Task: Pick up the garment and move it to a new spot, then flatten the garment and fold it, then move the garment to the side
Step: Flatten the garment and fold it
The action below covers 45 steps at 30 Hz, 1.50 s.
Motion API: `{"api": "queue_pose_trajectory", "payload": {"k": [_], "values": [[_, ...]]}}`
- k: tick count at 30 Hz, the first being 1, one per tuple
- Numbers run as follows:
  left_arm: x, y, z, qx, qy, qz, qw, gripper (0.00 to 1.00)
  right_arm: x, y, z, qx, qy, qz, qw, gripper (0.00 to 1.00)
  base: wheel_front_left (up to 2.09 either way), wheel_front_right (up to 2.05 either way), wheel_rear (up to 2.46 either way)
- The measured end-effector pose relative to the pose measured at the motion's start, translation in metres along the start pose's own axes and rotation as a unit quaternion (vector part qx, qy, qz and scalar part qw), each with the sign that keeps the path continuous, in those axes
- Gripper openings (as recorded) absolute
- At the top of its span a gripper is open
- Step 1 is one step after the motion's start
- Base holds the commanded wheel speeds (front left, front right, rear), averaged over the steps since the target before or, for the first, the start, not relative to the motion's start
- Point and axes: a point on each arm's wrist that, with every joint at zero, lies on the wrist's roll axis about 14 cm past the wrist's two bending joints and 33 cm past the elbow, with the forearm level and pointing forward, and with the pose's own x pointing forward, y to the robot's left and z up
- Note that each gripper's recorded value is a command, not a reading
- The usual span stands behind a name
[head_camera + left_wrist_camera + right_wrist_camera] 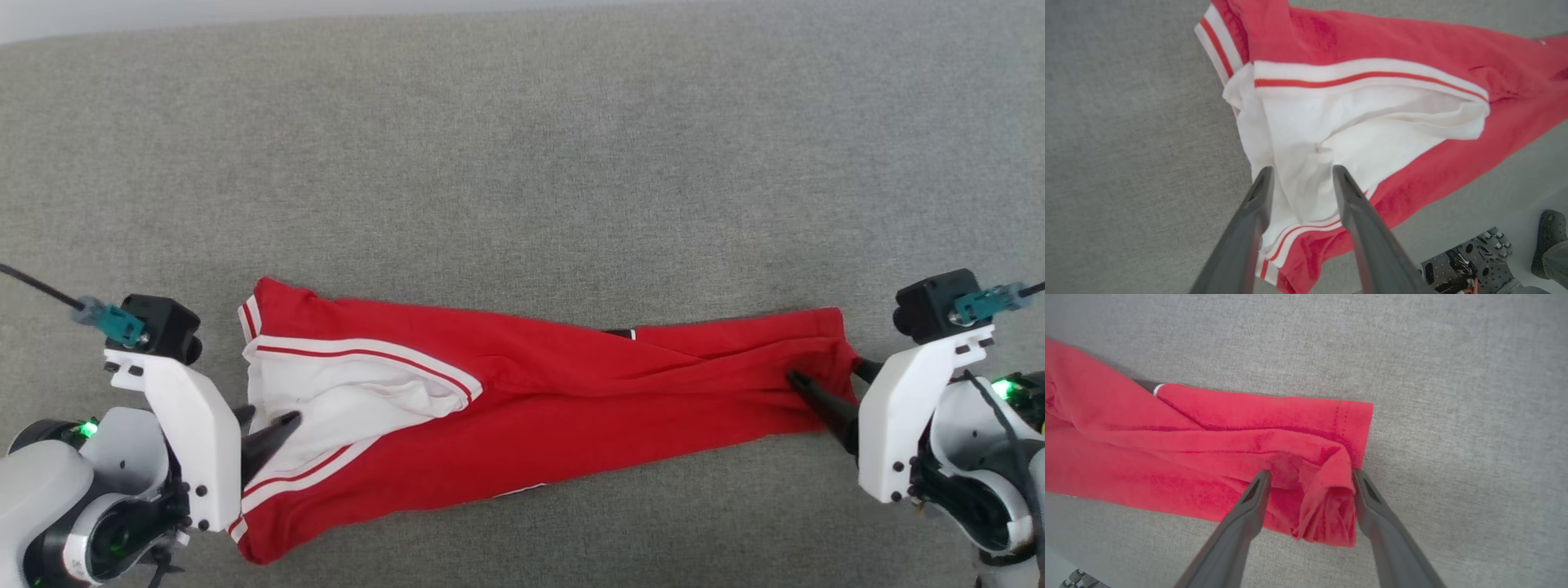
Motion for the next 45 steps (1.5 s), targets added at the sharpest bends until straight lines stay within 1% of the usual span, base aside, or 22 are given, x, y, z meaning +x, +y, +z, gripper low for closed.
{"api": "queue_pose_trajectory", "payload": {"k": [5, 9, 15, 19, 23, 29, 31, 32, 34, 35, 36, 37, 38, 45], "values": [[-0.013, 0.002, 0.021, 0.009, -0.076, 0.001, 0.997, 1.0, -0.014, -0.004, 0.014, 0.001, -0.022, -0.01, 1.0, 1.0, 0.0, 0.0, 0.0], [-0.026, 0.001, 0.042, 0.029, -0.149, -0.001, 0.988, 1.0, -0.023, -0.011, 0.023, 0.006, -0.034, -0.02, 0.999, 1.0, 0.0, 0.0, 0.0], [-0.048, 0.007, 0.065, 0.048, -0.257, 0.012, 0.965, 1.0, -0.024, -0.022, 0.024, 0.024, -0.028, -0.035, 0.999, 1.0, 0.0, 0.0, 0.0], [-0.061, 0.016, 0.073, 0.041, -0.314, 0.026, 0.948, 1.0, -0.015, -0.021, 0.016, 0.028, -0.005, -0.029, 0.999, 1.0, 0.0, 0.0, 0.0], [-0.071, 0.029, 0.072, 0.035, -0.354, 0.051, 0.933, 1.0, -0.003, -0.017, 0.012, 0.032, 0.014, -0.017, 0.999, 1.0, 0.0, 0.0, 0.0], [-0.076, 0.047, 0.064, 0.008, -0.377, 0.08, 0.923, 1.0, 0.02, -0.008, -0.006, 0.04, 0.059, 0.001, 0.997, 1.0, 0.0, 0.0, 0.0], [-0.079, 0.052, 0.065, -0.002, -0.391, 0.09, 0.916, 1.0, 0.026, -0.004, -0.009, 0.036, 0.071, 0.007, 0.997, 1.0, 0.0, 0.0, 0.0], [-0.079, 0.052, 0.065, -0.002, -0.391, 0.09, 0.916, 1.0, 0.026, -0.004, -0.009, 0.036, 0.071, 0.007, 0.997, 1.0, 0.0, 0.0, 0.0], [-0.084, 0.056, 0.067, -0.004, -0.409, 0.1, 0.907, 1.0, 0.033, 0.001, -0.009, 0.04, 0.078, 0.017, 0.996, 1.0, 0.0, 0.0, 0.0], [-0.085, 0.059, 0.063, -0.013, -0.419, 0.103, 0.902, 1.0, 0.037, 0.005, -0.014, 0.032, 0.093, 0.023, 0.995, 1.0, 0.0, 0.0, 0.0], [-0.086, 0.061, 0.059, -0.019, -0.423, 0.107, 0.9, 1.0, 0.039, 0.008, -0.015, 0.034, 0.099, 0.03, 0.994, 0.7, 0.0, 0.0, 0.0], [-0.086, 0.063, 0.055, -0.023, -0.425, 0.11, 0.898, 1.0, 0.041, 0.012, -0.016, 0.036, 0.104, 0.038, 0.993, 0.14, 0.0, 0.0, 0.0], [-0.086, 0.064, 0.051, -0.026, -0.429, 0.111, 0.896, 1.0, 0.042, 0.015, -0.017, 0.033, 0.11, 0.043, 0.992, 0.0, 0.0, 0.0, 0.0], [-0.095, 0.072, 0.032, -0.047, -0.462, 0.131, 0.876, 1.0, 0.043, 0.047, -0.014, 0.047, 0.116, 0.107, 0.986, 0.0, 0.0, 0.0, 0.0]]}}
